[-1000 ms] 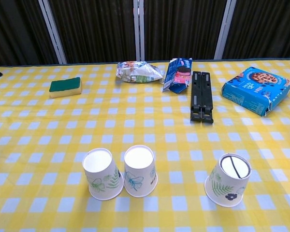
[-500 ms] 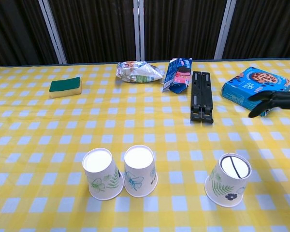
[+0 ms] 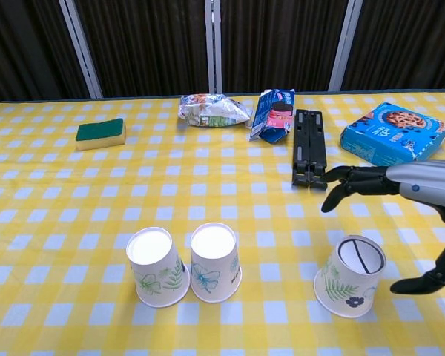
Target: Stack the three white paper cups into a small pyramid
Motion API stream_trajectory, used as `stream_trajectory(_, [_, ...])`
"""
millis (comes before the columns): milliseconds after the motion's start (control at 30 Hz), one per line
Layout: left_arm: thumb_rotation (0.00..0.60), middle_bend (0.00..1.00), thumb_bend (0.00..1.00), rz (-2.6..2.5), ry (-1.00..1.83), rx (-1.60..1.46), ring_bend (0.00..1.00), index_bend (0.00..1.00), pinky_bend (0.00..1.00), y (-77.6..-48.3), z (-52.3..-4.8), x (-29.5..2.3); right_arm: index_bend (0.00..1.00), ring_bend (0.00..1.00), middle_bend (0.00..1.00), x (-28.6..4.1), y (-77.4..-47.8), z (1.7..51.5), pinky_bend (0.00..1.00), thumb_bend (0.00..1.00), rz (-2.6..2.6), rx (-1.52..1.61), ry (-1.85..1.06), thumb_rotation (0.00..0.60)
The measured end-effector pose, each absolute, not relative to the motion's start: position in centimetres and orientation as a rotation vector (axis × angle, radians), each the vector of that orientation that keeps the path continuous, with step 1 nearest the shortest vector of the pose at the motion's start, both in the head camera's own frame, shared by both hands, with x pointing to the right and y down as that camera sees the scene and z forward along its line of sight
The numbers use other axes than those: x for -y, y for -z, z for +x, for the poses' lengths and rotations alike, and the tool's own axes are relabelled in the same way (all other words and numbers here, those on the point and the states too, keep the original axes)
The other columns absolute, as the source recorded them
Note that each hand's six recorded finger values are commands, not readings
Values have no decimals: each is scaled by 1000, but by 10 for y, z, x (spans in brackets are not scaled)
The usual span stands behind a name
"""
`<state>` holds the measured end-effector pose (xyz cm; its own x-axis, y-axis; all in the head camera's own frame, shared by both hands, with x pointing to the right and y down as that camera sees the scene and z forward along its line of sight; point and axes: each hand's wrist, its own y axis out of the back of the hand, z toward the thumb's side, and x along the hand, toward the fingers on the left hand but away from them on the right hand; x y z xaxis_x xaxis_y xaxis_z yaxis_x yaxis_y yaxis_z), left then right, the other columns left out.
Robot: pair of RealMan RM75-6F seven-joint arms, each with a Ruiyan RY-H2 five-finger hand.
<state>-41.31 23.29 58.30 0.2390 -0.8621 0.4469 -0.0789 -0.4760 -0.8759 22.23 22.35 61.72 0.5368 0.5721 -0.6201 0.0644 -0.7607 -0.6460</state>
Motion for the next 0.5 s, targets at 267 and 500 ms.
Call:
stream_trajectory(267, [600,0,245,-1758,1314,-864,0,0,0,-584,-412,-232,278,0,0,-221,-629,224,0,61,-2210,523,-1223,600])
stream_trajectory(500, [600,0,244,-1757,1328,-870,0,0,0,-585,-415,-231,333,0,1,-222,-641,227,0,62,-2216,522,-1258,600])
